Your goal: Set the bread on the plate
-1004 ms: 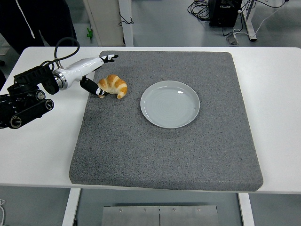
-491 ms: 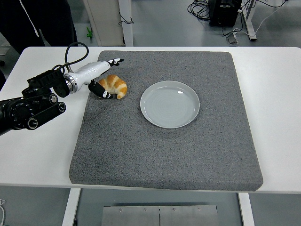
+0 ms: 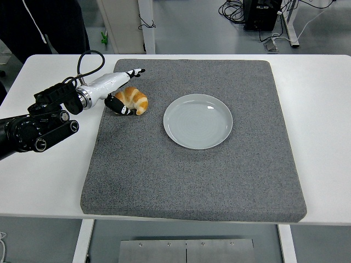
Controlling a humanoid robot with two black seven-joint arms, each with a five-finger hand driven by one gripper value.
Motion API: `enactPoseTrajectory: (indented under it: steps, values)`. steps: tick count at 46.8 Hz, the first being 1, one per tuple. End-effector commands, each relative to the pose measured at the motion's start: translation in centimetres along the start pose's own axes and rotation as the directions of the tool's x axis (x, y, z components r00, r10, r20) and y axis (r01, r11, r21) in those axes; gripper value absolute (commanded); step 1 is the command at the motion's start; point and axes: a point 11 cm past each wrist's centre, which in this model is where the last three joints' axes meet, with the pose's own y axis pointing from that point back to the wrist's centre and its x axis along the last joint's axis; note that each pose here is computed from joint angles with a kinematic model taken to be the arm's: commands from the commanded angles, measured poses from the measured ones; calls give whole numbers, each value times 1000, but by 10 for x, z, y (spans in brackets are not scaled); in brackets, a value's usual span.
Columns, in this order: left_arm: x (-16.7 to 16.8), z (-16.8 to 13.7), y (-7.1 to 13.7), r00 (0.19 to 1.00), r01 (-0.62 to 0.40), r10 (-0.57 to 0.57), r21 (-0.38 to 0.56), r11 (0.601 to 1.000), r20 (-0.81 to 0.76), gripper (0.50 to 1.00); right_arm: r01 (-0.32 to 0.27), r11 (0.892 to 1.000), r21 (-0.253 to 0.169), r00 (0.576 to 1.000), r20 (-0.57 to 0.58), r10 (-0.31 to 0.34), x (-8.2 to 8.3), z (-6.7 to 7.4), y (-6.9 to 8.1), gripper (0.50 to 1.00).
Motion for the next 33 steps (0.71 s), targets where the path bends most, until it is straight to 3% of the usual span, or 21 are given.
enactPoseTrajectory:
  steps: [1,16,33]
  values:
    - [-4,-3,-1,1000,-6,6,11,1000,1,949,0,1000,2,1000,0,0,0,0,0,1000]
    - [-5,-4,-2,1000,-17,17,16,1000,8,928,0,1000,0,1000,0,0,0,0,0,1000]
    - [-11,1,-4,1000,-7,7,1,1000,-3,868,0,1000,0,1000,0,0,0,0,0,1000]
